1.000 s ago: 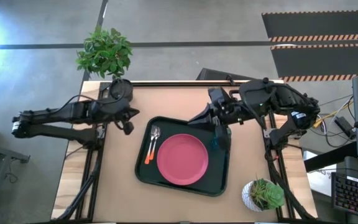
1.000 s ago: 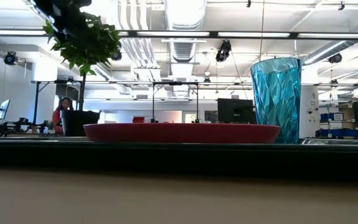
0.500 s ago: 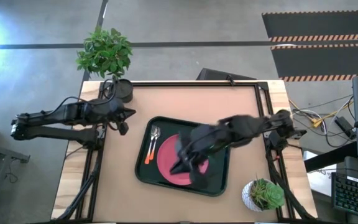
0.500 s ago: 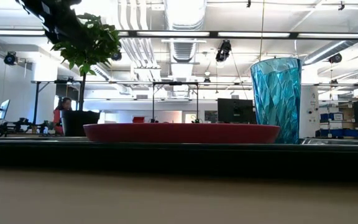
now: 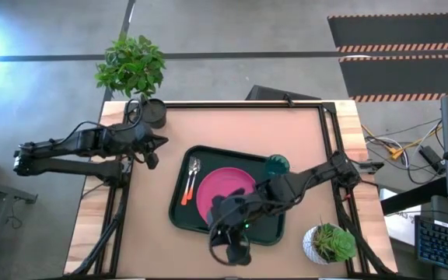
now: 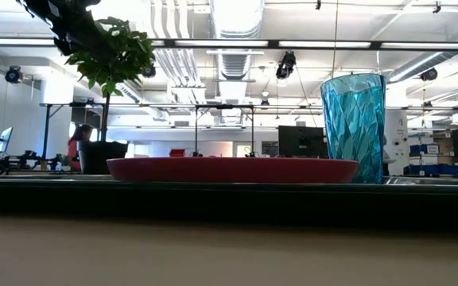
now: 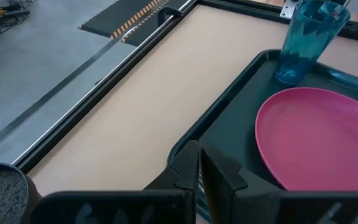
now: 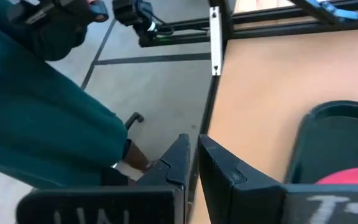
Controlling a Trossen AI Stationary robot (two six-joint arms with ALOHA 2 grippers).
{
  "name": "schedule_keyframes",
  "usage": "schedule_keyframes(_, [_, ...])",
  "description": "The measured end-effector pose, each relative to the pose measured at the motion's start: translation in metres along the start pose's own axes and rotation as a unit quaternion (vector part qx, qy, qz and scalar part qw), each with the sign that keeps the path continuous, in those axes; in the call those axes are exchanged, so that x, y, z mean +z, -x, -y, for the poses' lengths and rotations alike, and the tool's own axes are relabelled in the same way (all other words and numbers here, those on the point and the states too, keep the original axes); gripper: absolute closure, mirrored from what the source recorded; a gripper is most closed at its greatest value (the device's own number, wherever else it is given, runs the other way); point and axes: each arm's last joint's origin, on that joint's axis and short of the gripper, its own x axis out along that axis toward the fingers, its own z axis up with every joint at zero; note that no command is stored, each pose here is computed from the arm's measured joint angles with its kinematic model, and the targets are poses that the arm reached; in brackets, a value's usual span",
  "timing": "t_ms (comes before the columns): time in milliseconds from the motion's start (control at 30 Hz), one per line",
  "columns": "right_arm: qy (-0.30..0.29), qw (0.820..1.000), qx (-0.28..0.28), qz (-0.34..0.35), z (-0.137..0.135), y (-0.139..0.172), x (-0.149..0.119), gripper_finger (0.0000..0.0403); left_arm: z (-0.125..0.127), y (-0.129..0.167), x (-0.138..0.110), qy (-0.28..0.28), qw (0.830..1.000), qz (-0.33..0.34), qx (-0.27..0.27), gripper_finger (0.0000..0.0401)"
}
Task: Pick and place plate/cup/fork/spoon on tray
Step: Move the black tray to the center of the table
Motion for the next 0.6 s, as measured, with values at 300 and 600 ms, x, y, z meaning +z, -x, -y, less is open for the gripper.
schedule_keyframes(300, [0.069,0.995,0.039,0.061,-0.028,-0.019,-0.003,0.0381,-0.001,0.001,-0.001,0.0,1.0,0.001,0.0,0.0401])
schedule_keyframes(600, [0.092,0.995,0.039,0.005,-0.031,-0.036,-0.03,0.0381,-0.002,0.005,-0.001,0.004,1.0,0.01,-0.003,0.0401])
